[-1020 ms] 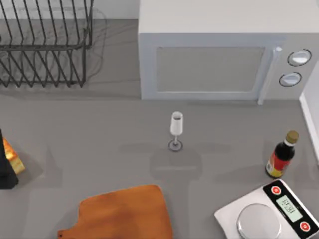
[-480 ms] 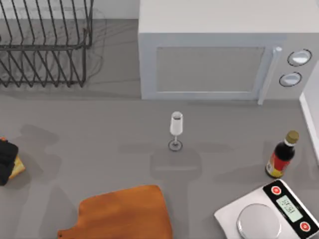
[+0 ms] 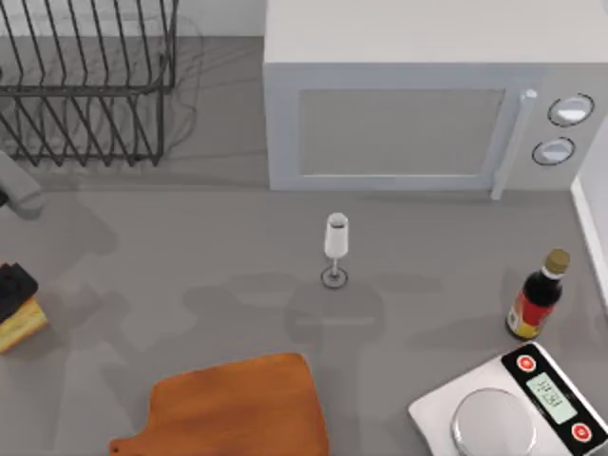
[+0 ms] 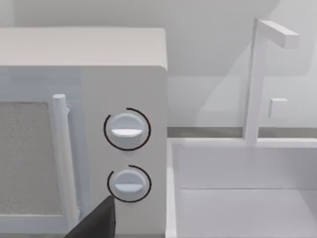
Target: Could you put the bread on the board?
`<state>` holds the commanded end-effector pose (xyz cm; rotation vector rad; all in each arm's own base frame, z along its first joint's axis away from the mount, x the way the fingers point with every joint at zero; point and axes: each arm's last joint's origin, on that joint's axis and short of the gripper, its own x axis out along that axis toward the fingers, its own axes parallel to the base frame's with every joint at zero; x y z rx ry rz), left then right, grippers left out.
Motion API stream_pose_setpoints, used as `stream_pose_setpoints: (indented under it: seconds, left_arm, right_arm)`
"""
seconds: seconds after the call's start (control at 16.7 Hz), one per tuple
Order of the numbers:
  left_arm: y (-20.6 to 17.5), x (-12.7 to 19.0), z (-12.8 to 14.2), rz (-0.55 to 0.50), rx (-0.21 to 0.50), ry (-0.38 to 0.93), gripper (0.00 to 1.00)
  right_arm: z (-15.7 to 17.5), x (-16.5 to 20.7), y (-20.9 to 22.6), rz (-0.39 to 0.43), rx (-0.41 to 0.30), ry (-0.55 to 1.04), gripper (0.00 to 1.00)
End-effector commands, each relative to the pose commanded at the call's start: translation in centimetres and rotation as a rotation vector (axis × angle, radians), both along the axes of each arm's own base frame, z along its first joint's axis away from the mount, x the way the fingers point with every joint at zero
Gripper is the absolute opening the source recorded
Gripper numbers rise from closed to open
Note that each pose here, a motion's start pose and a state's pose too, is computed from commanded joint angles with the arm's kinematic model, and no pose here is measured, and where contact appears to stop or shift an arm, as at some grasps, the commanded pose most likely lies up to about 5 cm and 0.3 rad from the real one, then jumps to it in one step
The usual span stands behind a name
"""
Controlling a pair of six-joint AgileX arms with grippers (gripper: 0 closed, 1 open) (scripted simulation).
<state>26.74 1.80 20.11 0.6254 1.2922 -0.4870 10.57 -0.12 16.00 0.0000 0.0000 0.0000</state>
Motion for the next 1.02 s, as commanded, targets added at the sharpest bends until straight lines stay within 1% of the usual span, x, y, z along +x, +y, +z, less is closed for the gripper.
stream_pose_setpoints:
  seconds: [0.18,0.36,0.72,0.84,1.02]
  left_arm:
    - [0.4,2.7,-1.4,-0.084,0.005,0.141,1.00]
    - [0.7,4.0,-2.2,-0.129,0.003,0.209,1.00]
    - [0.5,4.1,-2.3,-0.137,0.003,0.215,1.00]
    - [0.6,4.2,-3.4,-0.134,0.002,0.220,1.00]
    - [0.6,4.4,-6.3,-0.134,0.003,0.210,1.00]
  right_arm:
    - [0.0,0.0,0.0,0.000,0.000,0.000,1.00]
    - [0.0,0.0,0.0,0.000,0.000,0.000,1.00]
    - [0.0,0.0,0.0,0.000,0.000,0.000,1.00]
    - [0.0,0.0,0.0,0.000,0.000,0.000,1.00]
    - [0.0,0.0,0.0,0.000,0.000,0.000,1.00]
